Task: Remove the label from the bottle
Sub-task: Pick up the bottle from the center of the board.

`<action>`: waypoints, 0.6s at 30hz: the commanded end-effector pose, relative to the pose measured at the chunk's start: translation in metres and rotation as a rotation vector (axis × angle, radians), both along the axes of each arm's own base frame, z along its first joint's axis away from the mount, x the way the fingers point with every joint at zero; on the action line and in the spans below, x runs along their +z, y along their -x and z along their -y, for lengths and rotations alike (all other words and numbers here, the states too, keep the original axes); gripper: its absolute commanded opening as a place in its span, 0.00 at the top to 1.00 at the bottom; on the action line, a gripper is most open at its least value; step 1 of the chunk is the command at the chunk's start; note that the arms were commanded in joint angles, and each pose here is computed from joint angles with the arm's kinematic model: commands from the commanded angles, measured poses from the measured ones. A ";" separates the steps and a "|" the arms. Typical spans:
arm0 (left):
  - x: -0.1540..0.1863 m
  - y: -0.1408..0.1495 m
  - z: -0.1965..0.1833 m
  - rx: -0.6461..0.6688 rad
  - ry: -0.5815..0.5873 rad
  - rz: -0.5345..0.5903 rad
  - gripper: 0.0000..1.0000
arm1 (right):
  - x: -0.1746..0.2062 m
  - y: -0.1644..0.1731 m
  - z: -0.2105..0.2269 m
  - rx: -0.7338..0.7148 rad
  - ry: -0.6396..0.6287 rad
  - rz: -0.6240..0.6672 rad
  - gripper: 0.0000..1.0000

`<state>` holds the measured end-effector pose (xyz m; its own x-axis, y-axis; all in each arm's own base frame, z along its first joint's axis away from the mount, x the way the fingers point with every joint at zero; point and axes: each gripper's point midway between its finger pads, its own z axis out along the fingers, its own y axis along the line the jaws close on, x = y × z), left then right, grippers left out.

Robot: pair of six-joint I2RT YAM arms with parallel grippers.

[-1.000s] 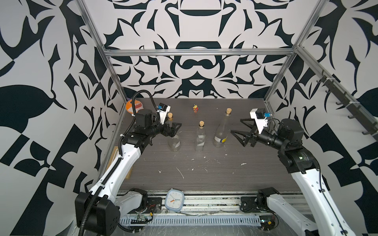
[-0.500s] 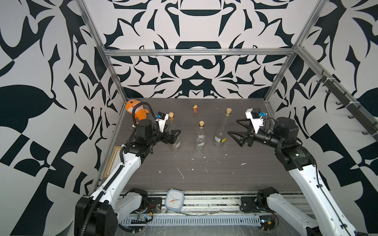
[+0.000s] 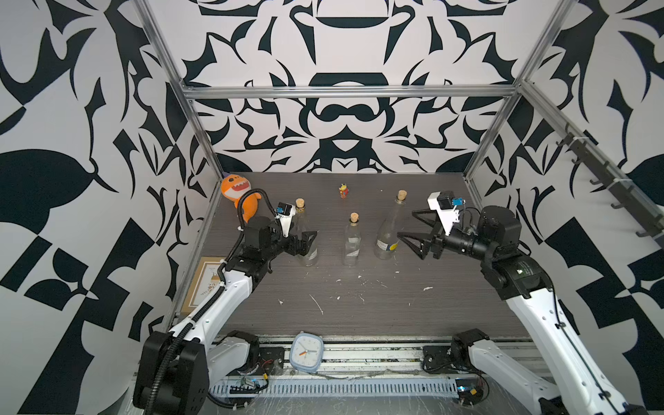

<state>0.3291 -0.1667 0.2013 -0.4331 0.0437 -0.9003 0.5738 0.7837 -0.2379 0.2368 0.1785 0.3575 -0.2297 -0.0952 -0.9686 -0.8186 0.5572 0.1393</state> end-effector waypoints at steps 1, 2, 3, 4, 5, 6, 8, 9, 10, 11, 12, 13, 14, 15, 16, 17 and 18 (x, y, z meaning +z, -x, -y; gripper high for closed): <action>0.019 -0.005 0.008 -0.026 0.043 0.053 0.00 | 0.007 0.002 -0.001 0.009 0.000 0.036 0.07; 0.021 -0.006 0.009 -0.030 0.047 0.058 0.00 | 0.007 0.002 -0.001 0.008 0.000 0.035 0.07; 0.024 -0.007 0.009 -0.032 0.050 0.063 0.00 | 0.006 0.002 -0.002 0.010 0.000 0.032 0.07; 0.025 -0.009 0.010 -0.032 0.051 0.065 0.01 | 0.007 0.002 -0.002 0.012 0.001 0.034 0.07; 0.025 -0.010 0.010 -0.028 0.049 0.067 0.01 | 0.007 0.002 -0.002 0.013 0.001 0.034 0.07; 0.024 -0.012 0.010 -0.026 0.045 0.069 0.01 | 0.006 0.002 -0.003 0.014 0.002 0.033 0.07; 0.022 -0.015 0.009 -0.018 0.030 0.076 0.03 | 0.006 0.001 -0.003 0.013 0.003 0.033 0.07; 0.022 -0.017 0.008 -0.014 0.026 0.085 0.03 | 0.005 0.001 -0.003 0.014 0.004 0.031 0.07; 0.024 -0.019 0.008 -0.015 0.024 0.099 0.03 | 0.005 0.001 -0.003 0.017 0.003 0.029 0.07; 0.025 -0.020 0.008 -0.014 0.020 0.110 0.03 | 0.004 0.001 -0.004 0.017 0.003 0.027 0.07; 0.027 -0.022 0.008 -0.011 0.018 0.124 0.03 | 0.004 0.001 -0.004 0.017 0.003 0.026 0.07; 0.029 -0.024 0.008 -0.010 0.018 0.137 0.02 | 0.003 0.000 -0.004 0.019 0.004 0.022 0.07; 0.031 -0.024 0.009 -0.011 0.021 0.148 0.01 | 0.002 0.000 -0.004 0.018 0.005 0.022 0.07; 0.035 -0.025 0.009 -0.015 0.025 0.166 0.00 | 0.002 0.000 -0.004 0.019 0.006 0.022 0.07; 0.036 -0.025 0.010 -0.016 0.030 0.179 0.00 | 0.002 0.000 -0.005 0.019 0.007 0.022 0.07; 0.038 -0.025 0.010 -0.016 0.033 0.190 0.00 | 0.001 0.000 -0.005 0.018 0.008 0.020 0.07; 0.039 -0.026 0.010 -0.016 0.035 0.201 0.00 | 0.001 0.000 -0.005 0.018 0.009 0.020 0.07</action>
<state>0.3489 -0.1736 0.2175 -0.3366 0.0319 -0.9411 0.6033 0.7747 -0.1895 0.2377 0.1822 0.3541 -0.2343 -0.1054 -0.9664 -0.8249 0.5475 0.1403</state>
